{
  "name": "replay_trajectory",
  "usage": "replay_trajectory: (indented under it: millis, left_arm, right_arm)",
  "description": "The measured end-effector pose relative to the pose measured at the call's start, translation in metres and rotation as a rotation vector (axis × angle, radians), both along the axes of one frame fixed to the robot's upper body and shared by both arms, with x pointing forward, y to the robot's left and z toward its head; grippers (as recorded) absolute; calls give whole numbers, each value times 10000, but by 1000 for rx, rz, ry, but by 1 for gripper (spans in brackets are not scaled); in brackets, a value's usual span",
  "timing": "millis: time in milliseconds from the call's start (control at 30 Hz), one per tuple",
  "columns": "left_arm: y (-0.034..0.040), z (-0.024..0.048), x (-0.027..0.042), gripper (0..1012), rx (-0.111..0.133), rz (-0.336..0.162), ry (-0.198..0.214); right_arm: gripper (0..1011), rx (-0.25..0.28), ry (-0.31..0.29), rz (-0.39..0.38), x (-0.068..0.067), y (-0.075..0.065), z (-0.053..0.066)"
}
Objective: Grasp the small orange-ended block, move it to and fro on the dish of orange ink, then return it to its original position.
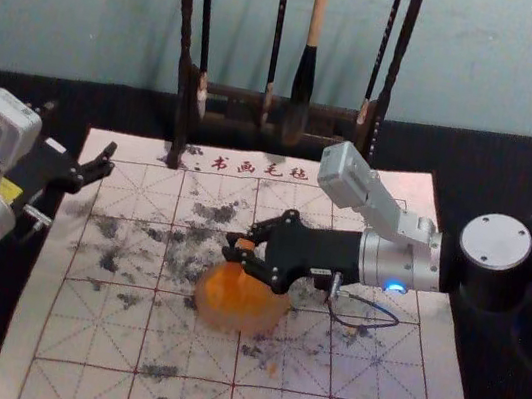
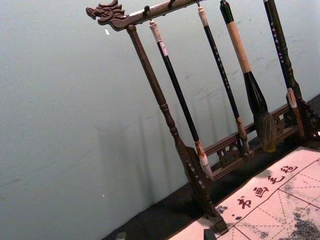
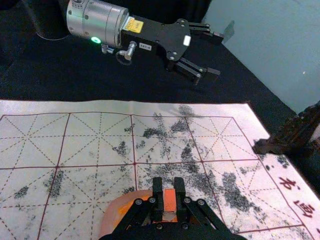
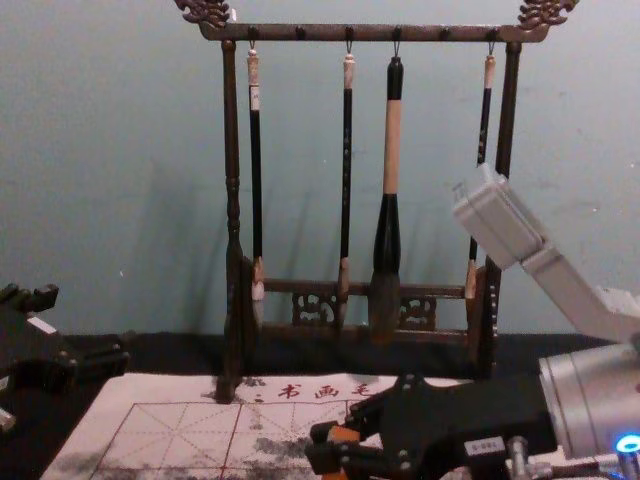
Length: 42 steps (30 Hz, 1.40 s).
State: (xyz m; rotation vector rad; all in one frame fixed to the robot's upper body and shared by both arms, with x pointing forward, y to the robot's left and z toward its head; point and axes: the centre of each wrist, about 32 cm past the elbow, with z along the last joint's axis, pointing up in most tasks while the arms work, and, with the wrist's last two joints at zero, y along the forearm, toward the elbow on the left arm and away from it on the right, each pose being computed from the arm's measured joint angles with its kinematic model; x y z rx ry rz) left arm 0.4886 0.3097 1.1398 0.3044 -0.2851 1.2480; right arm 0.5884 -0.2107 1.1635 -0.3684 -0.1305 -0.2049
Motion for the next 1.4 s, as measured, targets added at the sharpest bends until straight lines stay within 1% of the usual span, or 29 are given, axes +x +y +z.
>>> replay_trajectory:
  millis: [467, 767, 867, 1000, 1033, 1133, 1200, 1267, 1300, 1400]
  left_arm:
    - [0, 0, 0, 1001, 0, 0, 0]
    - [0, 0, 0, 1001, 0, 0, 0]
    - [0, 0, 0, 1001, 0, 0, 0]
    - [0, 0, 0, 1001, 0, 0, 0]
    - [0, 0, 0, 1001, 0, 0, 0]
    - [0, 0, 0, 1001, 0, 0, 0]
    - [0, 0, 0, 1001, 0, 0, 0]
    - [0, 0, 0, 1001, 0, 0, 0]
    - [0, 0, 0, 1001, 0, 0, 0]
    - [0, 0, 0, 1001, 0, 0, 0]
  right_arm:
    - [133, 0, -6, -24, -26, -86, 17]
    - [133, 5, -24, -32, -46, -133, 70]
    - [133, 11, -36, -32, -64, -157, 110]
    - [133, 23, -63, -27, -108, -195, 198]
    - [133, 23, -63, -27, -108, -195, 198]
    - [133, 27, -84, -22, -150, -235, 267]
    - [133, 29, -106, -20, -198, -285, 337]
    - [133, 30, -118, -21, -226, -321, 373]
    - [133, 31, -129, -23, -253, -359, 412]
    - [133, 32, -144, -27, -294, -417, 461]
